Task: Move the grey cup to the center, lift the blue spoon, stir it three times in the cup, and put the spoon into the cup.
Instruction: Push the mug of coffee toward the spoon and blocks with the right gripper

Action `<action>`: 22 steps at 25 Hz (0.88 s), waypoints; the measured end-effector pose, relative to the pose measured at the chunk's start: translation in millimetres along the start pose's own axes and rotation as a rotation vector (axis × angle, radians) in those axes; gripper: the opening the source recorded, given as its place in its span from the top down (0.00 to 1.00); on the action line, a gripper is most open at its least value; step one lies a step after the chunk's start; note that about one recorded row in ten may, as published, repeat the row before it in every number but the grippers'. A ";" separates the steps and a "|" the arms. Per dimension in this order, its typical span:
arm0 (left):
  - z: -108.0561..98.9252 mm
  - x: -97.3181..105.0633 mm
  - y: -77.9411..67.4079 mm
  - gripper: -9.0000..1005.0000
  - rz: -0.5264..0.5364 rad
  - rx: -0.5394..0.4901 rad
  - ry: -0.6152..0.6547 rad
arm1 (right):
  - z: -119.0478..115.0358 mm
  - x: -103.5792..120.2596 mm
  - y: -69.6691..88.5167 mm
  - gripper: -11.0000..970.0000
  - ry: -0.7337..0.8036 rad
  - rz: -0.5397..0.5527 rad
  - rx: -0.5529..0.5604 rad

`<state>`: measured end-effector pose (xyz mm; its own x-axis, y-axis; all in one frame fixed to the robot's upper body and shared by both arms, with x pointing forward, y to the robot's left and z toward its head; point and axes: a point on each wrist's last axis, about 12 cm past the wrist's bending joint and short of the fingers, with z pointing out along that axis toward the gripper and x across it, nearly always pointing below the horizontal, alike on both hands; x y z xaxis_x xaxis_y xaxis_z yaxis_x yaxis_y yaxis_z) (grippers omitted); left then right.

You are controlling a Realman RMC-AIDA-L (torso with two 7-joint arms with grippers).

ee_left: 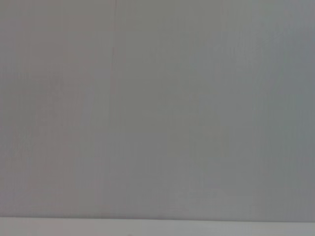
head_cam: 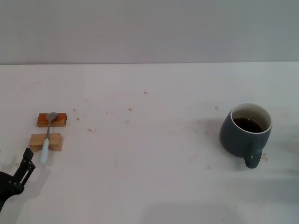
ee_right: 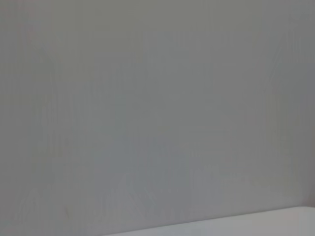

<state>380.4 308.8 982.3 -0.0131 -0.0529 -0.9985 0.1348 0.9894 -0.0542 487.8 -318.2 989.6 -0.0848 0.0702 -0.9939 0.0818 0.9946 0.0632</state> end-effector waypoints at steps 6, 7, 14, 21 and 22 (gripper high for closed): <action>0.0 0.0 0.0 0.17 0.000 0.000 0.000 | -0.1 0.2 0.2 0.99 0.001 -0.001 -0.002; 0.0 0.0 0.0 0.17 0.000 0.000 0.000 | -0.1 0.2 0.3 0.99 0.001 -0.001 -0.002; 1.2 -0.2 -0.2 0.17 0.001 0.002 -0.001 | 1.6 3.2 9.0 0.99 0.030 -0.012 -0.050; 2.1 -0.4 -0.3 0.17 0.002 0.004 -0.002 | 5.7 5.4 25.7 0.99 0.059 -0.019 -0.126; 2.1 -0.4 -0.3 0.17 0.002 0.004 -0.002 | 5.6 5.7 27.5 0.99 0.060 -0.018 -0.133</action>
<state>382.5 308.3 982.8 -0.0107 -0.0514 -0.9986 0.1385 0.9890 -0.0524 495.1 -290.8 985.2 -0.1448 0.0527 -0.9881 -0.0527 0.9968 0.0609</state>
